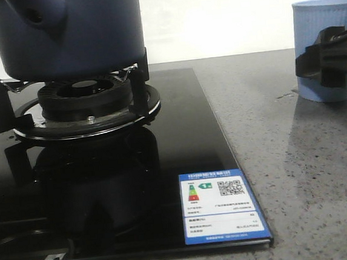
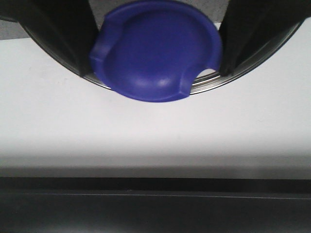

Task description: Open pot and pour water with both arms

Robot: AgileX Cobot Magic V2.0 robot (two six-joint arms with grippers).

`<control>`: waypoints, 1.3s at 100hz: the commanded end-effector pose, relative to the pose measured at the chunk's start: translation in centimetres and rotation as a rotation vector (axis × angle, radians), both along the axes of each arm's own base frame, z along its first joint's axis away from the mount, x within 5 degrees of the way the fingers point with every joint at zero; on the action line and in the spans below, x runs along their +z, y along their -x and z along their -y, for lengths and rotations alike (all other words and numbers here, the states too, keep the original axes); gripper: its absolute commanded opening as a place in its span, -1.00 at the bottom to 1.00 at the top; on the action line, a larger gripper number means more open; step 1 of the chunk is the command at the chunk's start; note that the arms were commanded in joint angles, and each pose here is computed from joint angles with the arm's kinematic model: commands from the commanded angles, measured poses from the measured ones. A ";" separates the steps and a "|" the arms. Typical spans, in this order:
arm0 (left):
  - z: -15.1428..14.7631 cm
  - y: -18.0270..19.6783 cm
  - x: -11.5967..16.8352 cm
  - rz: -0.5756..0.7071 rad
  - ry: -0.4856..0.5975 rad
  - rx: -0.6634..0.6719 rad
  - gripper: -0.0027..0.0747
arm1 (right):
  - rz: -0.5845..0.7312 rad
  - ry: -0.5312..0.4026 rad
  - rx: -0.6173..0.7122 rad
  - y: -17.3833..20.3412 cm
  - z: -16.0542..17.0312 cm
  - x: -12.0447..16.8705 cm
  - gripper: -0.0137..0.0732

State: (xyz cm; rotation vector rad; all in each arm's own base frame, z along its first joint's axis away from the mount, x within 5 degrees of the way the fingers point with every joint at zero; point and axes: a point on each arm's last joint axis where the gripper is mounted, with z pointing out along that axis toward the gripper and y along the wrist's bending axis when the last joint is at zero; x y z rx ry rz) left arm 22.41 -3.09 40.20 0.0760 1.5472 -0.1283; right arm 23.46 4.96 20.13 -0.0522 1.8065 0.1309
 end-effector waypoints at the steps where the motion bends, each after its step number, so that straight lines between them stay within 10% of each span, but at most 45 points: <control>1: -0.5 0.9 2.8 0.160 0.031 0.032 0.00 | 0.146 -0.022 -0.015 -0.8 -0.1 1.8 0.52; 31: -0.5 0.9 2.8 0.159 0.031 0.032 0.00 | 0.161 -0.023 -0.018 -1.8 -0.4 1.9 0.51; 53: -0.5 0.9 2.8 0.159 0.031 0.032 0.00 | 0.157 -0.023 -0.017 -2.0 -0.4 1.9 0.09; 130: -0.5 0.9 2.8 0.159 0.031 0.032 0.00 | 0.188 0.019 0.045 -1.8 -0.9 2.4 0.09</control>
